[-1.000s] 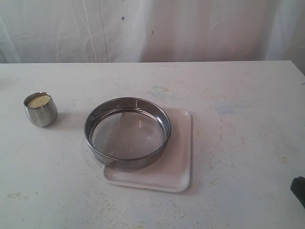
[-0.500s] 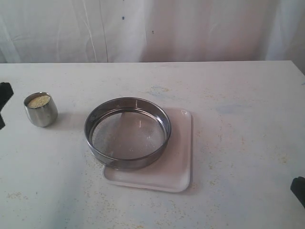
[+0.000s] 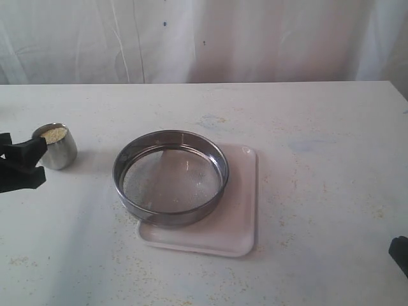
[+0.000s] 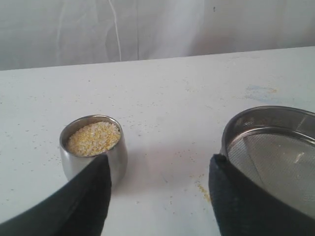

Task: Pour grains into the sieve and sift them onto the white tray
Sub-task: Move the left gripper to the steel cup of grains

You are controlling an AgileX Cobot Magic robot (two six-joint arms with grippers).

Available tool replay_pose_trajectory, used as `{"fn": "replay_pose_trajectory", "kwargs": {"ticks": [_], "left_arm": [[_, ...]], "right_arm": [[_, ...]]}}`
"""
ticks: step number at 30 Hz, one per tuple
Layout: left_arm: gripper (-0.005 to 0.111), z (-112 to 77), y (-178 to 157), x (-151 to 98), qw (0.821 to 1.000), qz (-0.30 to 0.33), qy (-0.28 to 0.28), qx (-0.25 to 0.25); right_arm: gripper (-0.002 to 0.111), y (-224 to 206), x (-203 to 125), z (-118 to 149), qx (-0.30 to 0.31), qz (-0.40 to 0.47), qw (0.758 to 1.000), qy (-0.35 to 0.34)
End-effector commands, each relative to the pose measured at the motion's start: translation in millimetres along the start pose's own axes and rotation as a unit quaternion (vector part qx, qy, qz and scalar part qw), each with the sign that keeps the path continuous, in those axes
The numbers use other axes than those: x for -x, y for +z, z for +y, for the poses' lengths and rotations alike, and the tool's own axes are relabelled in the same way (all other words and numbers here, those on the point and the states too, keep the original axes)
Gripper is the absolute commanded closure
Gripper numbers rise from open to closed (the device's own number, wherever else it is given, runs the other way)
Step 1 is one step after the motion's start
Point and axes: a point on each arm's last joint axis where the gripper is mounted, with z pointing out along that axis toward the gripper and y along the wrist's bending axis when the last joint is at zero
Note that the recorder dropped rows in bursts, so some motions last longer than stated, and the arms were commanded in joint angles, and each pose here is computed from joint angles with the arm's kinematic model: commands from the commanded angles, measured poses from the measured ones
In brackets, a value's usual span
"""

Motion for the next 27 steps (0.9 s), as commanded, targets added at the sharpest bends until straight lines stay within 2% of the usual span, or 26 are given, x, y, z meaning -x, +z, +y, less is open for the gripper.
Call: {"fn": "replay_pose_trajectory", "kwargs": {"ticks": [1,4,6,10,14,20,22,27], "left_arm": [[0.045,0.2,7.3,-4.6,1.000,-0.013,0.000,-0.006],[0.045,0.0,3.6,-5.5,1.000,-0.018,-0.001,-0.005],[0.049,-1.5,-8.4,-4.5,0.999,-0.045,-0.006,-0.009],[0.064,-5.3,-47.2,-3.6,0.995,-0.099,0.003,-0.012],[0.074,-4.5,-72.6,-8.4,0.998,-0.057,-0.005,0.006],[0.074,-5.5,-91.4,2.0,0.995,-0.097,-0.011,0.009],[0.073,-5.1,-91.6,0.5,0.996,-0.088,-0.020,0.011],[0.054,-3.5,-85.1,-6.4,0.998,-0.050,-0.044,0.017]], "right_arm": [[0.108,0.0,-0.2,-0.4,-0.002,-0.008,1.000,-0.001],[0.108,0.0,-0.2,-0.4,-0.002,-0.008,1.000,-0.001],[0.108,0.0,-0.2,-0.4,-0.002,-0.008,1.000,-0.001],[0.108,0.0,-0.2,-0.4,-0.002,-0.008,1.000,-0.001],[0.108,0.0,-0.4,-0.4,-0.002,-0.007,1.000,-0.001],[0.108,0.0,-0.4,-0.4,-0.002,-0.007,1.000,-0.001],[0.108,0.0,-0.4,-0.4,-0.002,-0.007,1.000,-0.001],[0.108,0.0,-0.1,-0.3,-0.002,-0.008,1.000,-0.001]]}}
